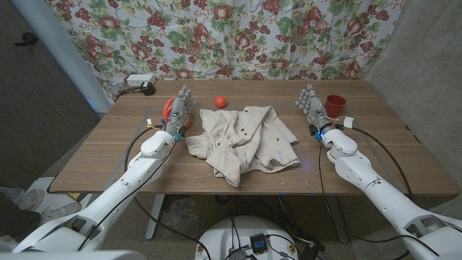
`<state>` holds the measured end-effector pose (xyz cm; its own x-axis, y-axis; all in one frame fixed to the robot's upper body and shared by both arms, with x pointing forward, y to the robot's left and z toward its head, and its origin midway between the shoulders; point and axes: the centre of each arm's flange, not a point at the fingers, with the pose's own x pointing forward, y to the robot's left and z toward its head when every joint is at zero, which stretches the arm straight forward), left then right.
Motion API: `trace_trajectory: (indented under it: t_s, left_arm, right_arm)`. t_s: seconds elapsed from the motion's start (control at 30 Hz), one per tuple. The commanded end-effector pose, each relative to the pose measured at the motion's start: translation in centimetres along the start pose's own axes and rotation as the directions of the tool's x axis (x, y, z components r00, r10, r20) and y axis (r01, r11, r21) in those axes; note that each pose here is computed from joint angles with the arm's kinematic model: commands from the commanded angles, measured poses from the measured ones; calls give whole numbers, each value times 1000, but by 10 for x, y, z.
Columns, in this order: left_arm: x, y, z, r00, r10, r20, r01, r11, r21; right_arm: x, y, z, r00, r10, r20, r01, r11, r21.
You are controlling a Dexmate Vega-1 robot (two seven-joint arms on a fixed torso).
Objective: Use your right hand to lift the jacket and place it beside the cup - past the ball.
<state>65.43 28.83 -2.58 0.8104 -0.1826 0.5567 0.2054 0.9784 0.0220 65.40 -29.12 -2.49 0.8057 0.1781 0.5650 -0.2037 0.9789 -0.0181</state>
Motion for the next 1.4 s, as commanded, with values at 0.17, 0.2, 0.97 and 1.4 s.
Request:
trace_trajectory:
  t_s: [0.17,0.2,0.97,1.4]
  left_arm:
    - [4,-2,0,1000,-6,-4,7,1000,3]
    - [4,-2,0,1000,-7,-3,7,1000,5]
    - [5,-3,-1,1000,-6,-6,6,1000,4]
    - [5,-1,-2,1000,-6,-9,6,1000,7]
  right_arm:
    - [1,-1,1,1000,-2,5,2,1000,-24]
    - [1,-1,2,1000,-1,6,1,1000,-28]
    - [3,5,17,999,24,42,-17,989,-147]
    - [3,11,26,997,35,71,-20,980,-200]
